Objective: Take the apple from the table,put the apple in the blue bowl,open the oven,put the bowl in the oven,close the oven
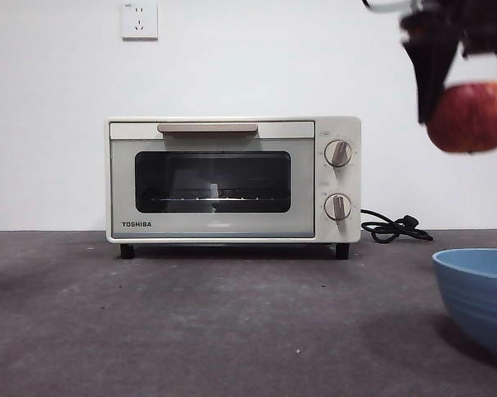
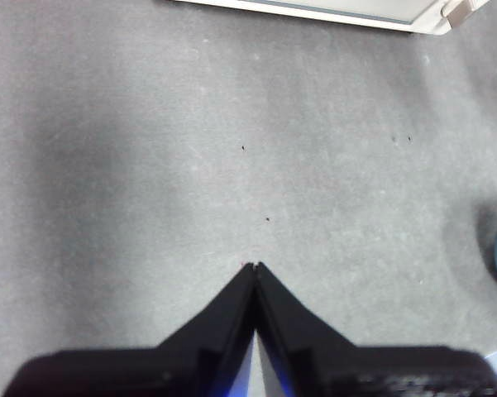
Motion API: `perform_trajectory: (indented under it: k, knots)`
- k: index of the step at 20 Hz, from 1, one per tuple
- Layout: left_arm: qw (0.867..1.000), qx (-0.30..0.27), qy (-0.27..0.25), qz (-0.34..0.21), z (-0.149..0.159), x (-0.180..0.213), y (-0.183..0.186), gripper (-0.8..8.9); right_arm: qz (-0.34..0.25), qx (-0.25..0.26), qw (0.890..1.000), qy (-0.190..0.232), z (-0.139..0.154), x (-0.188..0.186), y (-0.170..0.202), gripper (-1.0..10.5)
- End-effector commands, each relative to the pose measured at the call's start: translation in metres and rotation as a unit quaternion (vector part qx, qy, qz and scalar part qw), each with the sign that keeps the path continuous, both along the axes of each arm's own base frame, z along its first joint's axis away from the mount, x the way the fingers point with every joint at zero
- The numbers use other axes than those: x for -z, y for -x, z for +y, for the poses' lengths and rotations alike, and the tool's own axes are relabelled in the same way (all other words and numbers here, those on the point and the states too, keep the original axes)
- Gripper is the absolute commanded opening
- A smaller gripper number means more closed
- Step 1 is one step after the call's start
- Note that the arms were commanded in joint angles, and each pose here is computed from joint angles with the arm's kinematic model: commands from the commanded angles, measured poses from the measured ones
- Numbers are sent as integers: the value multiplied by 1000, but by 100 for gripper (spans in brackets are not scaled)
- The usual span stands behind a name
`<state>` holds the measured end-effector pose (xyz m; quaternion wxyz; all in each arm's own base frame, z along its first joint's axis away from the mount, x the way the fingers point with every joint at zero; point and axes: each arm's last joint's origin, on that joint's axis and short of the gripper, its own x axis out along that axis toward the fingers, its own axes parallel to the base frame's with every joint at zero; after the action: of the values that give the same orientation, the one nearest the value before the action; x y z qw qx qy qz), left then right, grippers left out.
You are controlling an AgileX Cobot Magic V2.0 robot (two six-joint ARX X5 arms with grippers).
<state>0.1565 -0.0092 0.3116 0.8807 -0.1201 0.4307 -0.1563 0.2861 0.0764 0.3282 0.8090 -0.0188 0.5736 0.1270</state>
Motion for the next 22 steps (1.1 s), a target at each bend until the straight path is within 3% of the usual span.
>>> perform_trajectory:
  k: [1,5,10,16,22]
  knots:
    - [1000,12,-9,-7,0,0,0,-4,-6,-50,999,3,20,-7,23,-3]
    - [1000,13,-9,-8,0,0,0,-4,-2,-68,998,1,26,2,68,-3]
    - [1000,13,-9,-10,0,-1,-1,-4,-15,-1,999,-34,10,33,105,-3]
    - [1000,13,-9,-12,0,-1,-1,-4,9,50,998,-47,8,89,109,-3]
    - [1000,11,-8,-17,0,-1,-2,-4,24,76,995,-57,10,111,105,-3]
